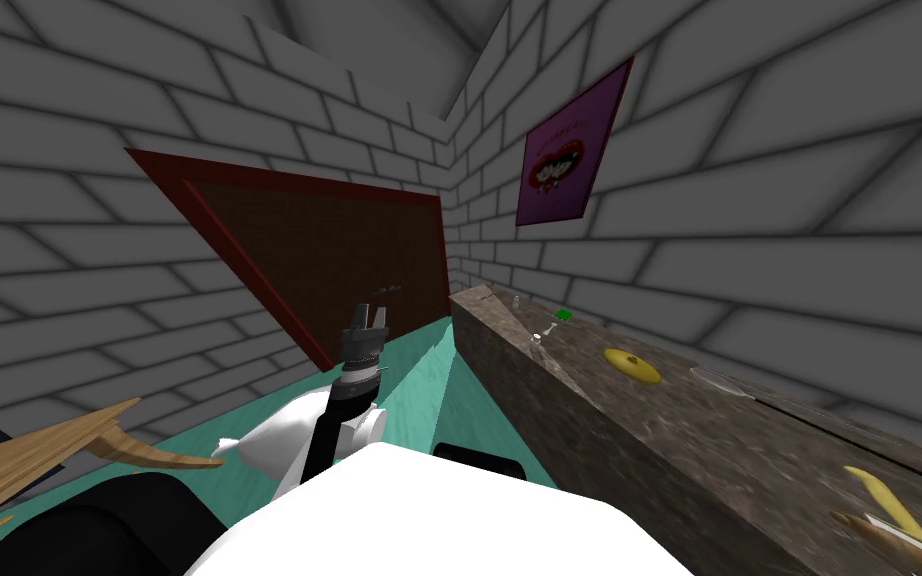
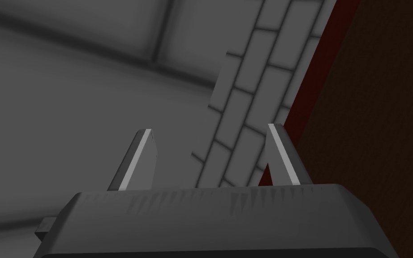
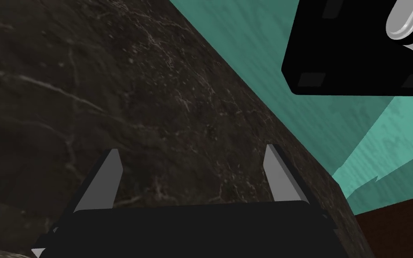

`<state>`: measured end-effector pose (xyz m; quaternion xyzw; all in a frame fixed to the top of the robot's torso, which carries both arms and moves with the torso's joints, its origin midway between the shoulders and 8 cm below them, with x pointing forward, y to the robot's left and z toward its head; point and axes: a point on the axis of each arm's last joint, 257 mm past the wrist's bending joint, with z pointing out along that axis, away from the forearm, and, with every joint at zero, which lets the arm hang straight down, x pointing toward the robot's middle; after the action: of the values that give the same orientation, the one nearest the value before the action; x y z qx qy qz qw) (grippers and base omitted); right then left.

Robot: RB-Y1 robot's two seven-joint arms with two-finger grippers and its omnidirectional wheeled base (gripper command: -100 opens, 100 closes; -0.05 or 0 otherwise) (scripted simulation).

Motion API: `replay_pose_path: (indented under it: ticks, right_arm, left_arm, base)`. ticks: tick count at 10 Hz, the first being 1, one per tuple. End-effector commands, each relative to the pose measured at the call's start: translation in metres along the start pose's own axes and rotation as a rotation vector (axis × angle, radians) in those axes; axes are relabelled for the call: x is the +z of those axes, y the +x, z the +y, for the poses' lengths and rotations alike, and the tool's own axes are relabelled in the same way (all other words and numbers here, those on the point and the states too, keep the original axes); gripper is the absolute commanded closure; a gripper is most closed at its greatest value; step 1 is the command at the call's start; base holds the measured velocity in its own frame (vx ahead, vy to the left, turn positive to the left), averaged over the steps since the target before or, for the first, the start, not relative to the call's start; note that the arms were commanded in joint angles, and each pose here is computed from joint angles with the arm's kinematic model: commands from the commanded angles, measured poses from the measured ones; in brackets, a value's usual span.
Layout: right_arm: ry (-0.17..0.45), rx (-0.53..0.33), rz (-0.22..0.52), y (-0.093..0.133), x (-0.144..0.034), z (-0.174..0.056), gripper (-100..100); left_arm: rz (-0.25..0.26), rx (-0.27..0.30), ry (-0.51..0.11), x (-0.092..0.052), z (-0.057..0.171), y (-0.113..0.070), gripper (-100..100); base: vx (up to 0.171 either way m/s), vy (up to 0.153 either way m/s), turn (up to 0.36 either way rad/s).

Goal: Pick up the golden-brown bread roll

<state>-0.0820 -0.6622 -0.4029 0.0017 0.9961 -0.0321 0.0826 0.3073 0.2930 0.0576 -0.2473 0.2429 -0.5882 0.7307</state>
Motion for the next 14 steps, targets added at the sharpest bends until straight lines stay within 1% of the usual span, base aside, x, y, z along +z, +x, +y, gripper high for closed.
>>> replay_pose_path:
  ticks: [1, 2, 3, 4, 5, 6, 7, 8, 10, 12, 13, 14]
  right_arm:
    - [0.007, -0.014, 0.008, 0.001, -0.007, -0.003, -100]
    - [0.045, -0.07, 0.05, 0.005, -0.022, -0.026, -100]
    - [0.046, -0.071, 0.051, 0.004, -0.022, -0.027, -100]
    - [0.081, -0.126, 0.087, 0.004, -0.037, -0.049, -100]
    - [0.081, -0.126, 0.087, 0.004, -0.037, -0.049, -100]
    - [0.111, -0.178, 0.116, 0.001, -0.049, -0.068, -100]
    - [0.111, -0.178, 0.116, 0.001, -0.049, -0.068, -100]
    - [0.136, -0.226, 0.137, -0.005, -0.06, -0.083, -100]
    - [0.167, -0.308, 0.158, -0.02, -0.073, -0.103, -100]
    - [0.174, -0.37, 0.162, -0.034, -0.077, -0.11, -100]
    - [0.17, -0.392, 0.161, -0.038, -0.076, -0.109, -100]
    - [0.152, -0.416, 0.156, -0.04, -0.071, -0.103, -100]
  left_arm:
    - [0.0, 0.0, 0.0, 0.0, 0.0, 0.0, 0]
    - [0.0, 0.0, 0.0, 0.0, 0.0, 0.0, 0]
    - [0.0, 0.0, 0.0, 0.0, 0.0, 0.0, 0]
    - [0.0, 0.0, 0.0, 0.0, 0.0, 0.0, 0]
    - [0.0, 0.0, 0.0, 0.0, 0.0, 0.0, 0]
    - [0.0, 0.0, 0.0, 0.0, 0.0, 0.0, 0]
    - [0.0, 0.0, 0.0, 0.0, 0.0, 0.0, 0]
    - [0.0, 0.0, 0.0, 0.0, 0.0, 0.0, 0]
    - [0.0, 0.0, 0.0, 0.0, 0.0, 0.0, 0]
    - [0.0, 0.0, 0.0, 0.0, 0.0, 0.0, 0]
    - [0.0, 0.0, 0.0, 0.0, 0.0, 0.0, 0]
    - [0.0, 0.0, 0.0, 0.0, 0.0, 0.0, 0]
  base:
    - [0.026, 0.005, -0.001]
    - [0.045, 0.008, 0.077]
    - [0.051, 0.003, 0.051]
    - [0.085, -0.002, 0.075]
    - [0.083, -0.003, 0.057]
    - [0.093, -0.008, 0.083]
    - [0.071, -0.015, 0.046]
    - [0.075, -0.034, 0.102]
    - [0.173, -0.083, 0.15]
    - [0.155, -0.077, 0.131]
    - [0.105, -0.054, 0.086]
    - [0.093, -0.06, 0.074]
